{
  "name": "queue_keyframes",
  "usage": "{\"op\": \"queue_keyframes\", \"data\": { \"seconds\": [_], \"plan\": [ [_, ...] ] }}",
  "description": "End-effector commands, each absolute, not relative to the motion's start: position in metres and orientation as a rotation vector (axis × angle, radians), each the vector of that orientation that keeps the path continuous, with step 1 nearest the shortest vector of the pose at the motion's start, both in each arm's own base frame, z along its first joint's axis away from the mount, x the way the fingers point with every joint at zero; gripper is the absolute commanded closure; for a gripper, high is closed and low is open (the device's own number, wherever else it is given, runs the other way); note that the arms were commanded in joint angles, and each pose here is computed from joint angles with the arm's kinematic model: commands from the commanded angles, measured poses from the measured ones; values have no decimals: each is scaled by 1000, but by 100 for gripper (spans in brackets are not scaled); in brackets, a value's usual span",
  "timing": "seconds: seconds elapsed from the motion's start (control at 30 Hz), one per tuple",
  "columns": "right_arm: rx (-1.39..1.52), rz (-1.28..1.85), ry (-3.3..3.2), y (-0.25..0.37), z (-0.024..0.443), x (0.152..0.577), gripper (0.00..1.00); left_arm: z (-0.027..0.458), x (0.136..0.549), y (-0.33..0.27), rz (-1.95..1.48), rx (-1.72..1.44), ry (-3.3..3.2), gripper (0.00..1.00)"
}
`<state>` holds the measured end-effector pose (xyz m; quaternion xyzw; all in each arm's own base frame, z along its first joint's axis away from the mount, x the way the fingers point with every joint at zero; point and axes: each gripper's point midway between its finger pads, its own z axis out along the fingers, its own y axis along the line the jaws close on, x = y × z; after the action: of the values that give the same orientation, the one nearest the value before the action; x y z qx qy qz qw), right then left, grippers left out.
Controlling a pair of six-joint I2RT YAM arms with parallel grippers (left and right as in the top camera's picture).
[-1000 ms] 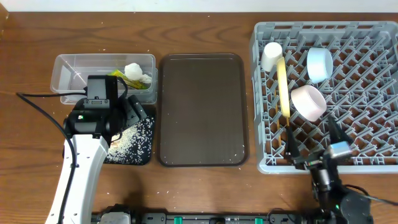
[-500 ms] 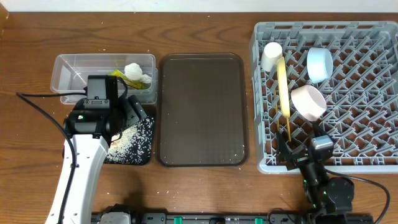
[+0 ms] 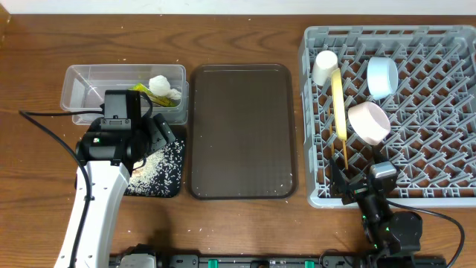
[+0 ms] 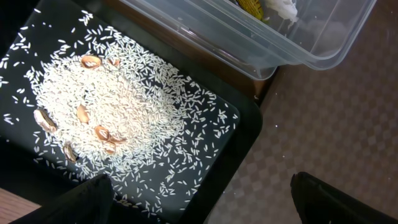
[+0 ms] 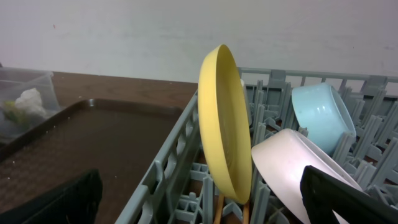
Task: Sort waste into correct bins and load items into the dishwasher rack
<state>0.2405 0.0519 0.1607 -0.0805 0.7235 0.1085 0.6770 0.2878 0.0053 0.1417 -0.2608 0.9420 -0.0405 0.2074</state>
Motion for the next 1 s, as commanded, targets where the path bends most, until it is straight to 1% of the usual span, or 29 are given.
{"op": "queue_keyframes", "data": {
  "seconds": [0.0, 0.73, 0.83, 0.97],
  "plan": [
    [-193, 243, 1626, 53, 160, 240, 1, 144, 289, 8, -101, -732, 2614, 6],
    [-193, 243, 1628, 53, 159, 240, 1, 142, 288, 8, -98, -731, 2624, 6],
    [-193, 243, 1628, 53, 159, 240, 1, 148, 282, 8, -107, -725, 2598, 6],
    [-193, 243, 1628, 53, 159, 240, 1, 153, 262, 8, -128, -723, 2544, 6]
  ]
}}
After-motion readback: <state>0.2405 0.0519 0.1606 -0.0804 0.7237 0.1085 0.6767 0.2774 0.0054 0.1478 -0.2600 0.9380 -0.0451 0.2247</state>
